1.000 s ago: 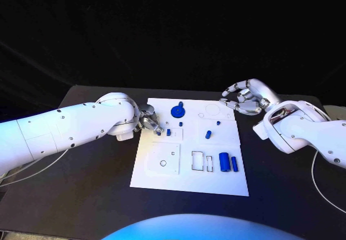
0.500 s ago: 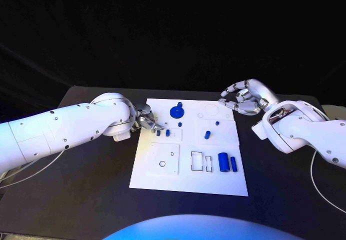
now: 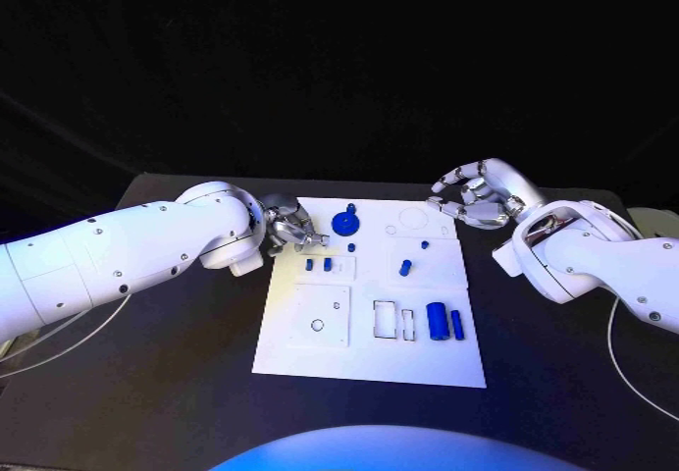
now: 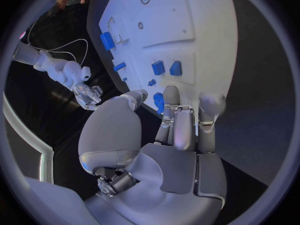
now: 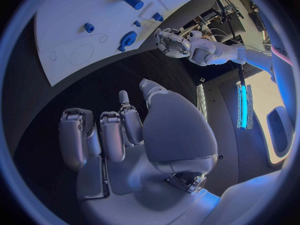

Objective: Assemble the parts on the task board

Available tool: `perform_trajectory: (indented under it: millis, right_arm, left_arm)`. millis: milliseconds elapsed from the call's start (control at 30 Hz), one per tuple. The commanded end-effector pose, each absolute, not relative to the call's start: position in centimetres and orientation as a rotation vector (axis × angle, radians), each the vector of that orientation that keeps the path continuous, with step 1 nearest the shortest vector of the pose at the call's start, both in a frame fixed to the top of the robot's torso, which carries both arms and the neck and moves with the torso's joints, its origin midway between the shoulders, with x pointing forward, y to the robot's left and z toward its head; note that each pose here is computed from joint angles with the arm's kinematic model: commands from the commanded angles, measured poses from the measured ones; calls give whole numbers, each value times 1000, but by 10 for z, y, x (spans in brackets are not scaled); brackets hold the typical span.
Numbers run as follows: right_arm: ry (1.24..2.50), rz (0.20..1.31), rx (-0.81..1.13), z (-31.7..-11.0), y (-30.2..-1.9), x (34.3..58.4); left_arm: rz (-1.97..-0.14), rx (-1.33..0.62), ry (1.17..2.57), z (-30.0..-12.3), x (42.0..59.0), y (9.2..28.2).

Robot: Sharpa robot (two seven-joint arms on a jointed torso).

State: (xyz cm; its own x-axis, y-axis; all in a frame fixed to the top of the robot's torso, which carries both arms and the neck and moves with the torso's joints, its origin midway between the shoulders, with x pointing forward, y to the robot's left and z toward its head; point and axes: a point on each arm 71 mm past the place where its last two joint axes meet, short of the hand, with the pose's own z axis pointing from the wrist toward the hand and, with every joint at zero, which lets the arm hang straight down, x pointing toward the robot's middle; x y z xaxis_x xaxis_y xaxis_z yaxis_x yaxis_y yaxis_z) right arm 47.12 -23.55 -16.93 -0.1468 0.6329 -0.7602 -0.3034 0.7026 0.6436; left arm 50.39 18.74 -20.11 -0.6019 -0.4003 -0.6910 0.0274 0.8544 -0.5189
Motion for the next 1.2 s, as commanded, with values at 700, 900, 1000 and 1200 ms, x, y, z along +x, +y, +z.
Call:
perform_trajectory:
  millis: [700, 900, 1000, 1200]
  right_arm:
    - [1506, 849, 274, -169, -233, 471]
    - [1506, 851, 274, -170, -232, 471]
    - [1507, 851, 273, -170, -232, 471]
    - [1507, 853, 272, -170, -231, 471]
  left_arm:
    - [-800, 346, 1665, -199, 505, 133]
    - [-739, 425, 1713, -206, 507, 127]
    - [-717, 454, 1739, -209, 508, 124]
    - [-691, 489, 1767, -213, 510, 118]
